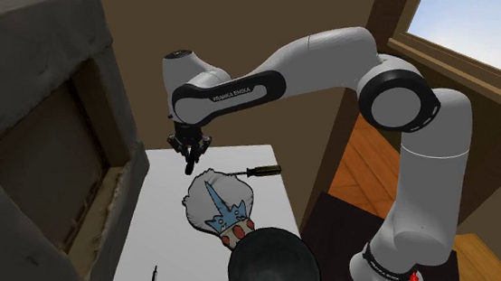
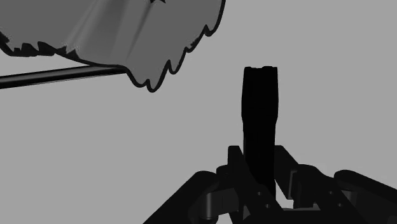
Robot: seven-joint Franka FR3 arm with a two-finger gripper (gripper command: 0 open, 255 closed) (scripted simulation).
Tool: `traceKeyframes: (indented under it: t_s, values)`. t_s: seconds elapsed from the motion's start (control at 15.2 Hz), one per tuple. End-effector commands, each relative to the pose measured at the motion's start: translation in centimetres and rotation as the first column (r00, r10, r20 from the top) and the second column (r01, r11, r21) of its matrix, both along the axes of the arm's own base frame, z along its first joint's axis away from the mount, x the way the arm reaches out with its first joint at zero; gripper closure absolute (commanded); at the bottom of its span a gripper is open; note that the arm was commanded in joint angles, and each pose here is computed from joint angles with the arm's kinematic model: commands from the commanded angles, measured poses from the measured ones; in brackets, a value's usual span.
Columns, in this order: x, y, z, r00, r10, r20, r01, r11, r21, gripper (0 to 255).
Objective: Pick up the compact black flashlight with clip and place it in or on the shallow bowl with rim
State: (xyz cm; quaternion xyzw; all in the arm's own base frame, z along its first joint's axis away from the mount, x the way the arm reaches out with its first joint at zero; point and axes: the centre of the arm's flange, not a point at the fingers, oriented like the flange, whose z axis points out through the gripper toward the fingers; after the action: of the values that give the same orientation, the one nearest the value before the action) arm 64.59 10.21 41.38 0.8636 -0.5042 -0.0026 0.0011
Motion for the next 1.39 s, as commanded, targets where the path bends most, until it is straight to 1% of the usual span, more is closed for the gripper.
traceKeyframes:
  t_s: [0.0, 0.07, 1.32]
  values:
    - [0.0, 0.0, 0.0, 1.0, 0.0, -0.001, 0.0, 1.0, 0.0, 255]
    - [0.0, 0.0, -0.1, 1.0, 0.0, -0.001, 0.0, 1.0, 0.0, 255]
    - [0.0, 0.0, 10.0, 1.0, 0.0, -0.001, 0.0, 1.0, 0.0, 255]
